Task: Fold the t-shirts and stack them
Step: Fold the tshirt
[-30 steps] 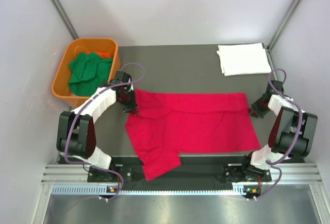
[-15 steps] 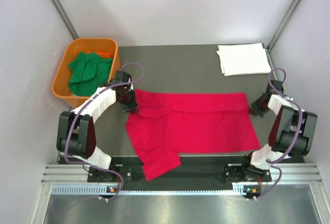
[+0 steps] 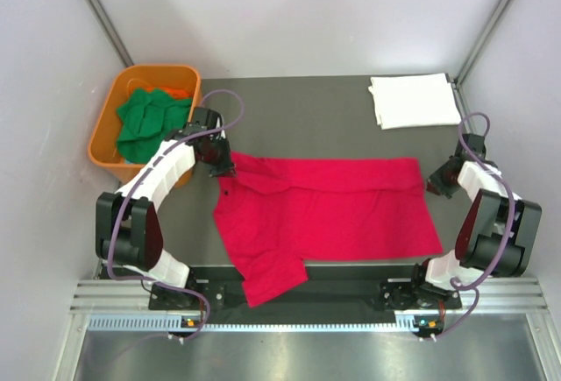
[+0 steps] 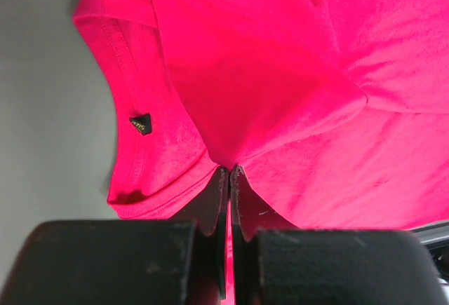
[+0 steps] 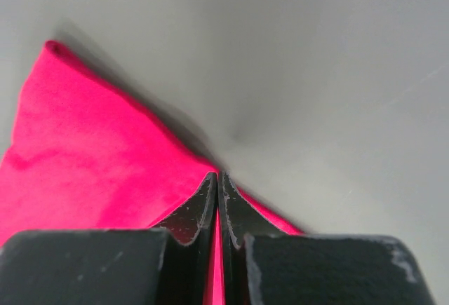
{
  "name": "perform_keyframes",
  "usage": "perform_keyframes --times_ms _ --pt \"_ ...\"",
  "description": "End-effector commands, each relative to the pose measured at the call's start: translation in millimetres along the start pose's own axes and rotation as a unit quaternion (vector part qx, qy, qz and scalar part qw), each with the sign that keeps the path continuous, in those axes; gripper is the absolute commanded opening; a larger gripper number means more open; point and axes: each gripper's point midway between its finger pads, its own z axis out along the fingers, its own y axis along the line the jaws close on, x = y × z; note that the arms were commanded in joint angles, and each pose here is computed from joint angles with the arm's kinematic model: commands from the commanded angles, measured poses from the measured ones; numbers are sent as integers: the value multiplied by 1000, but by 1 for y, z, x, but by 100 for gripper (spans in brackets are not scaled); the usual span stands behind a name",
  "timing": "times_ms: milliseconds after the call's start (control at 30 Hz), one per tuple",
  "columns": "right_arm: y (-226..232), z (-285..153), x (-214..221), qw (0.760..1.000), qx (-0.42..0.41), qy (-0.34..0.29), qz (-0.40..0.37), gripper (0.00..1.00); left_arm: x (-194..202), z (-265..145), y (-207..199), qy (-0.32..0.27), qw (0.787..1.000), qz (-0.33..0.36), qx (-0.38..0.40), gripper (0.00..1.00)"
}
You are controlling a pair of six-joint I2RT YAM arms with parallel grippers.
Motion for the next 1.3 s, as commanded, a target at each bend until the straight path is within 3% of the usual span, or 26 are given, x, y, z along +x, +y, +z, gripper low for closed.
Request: perform_keyframes --times_ms 0,100,267,400,1267 --pt "17 -20 -11 999 -39 -9 14 0 -2 -6 -8 -1 1000 4 15 0" --pt "18 -19 3 998 -44 18 47 9 1 -3 -9 0 1000 1 21 0" --pt "13 -14 7 994 -6 41 106 12 3 -2 -8 0 1000 4 20 0" --pt "15 -10 6 992 -8 41 120 27 4 -3 -7 -2 1000 6 21 0" --pt "5 10 -1 985 40 27 167 20 8 -3 -11 -9 999 7 37 0"
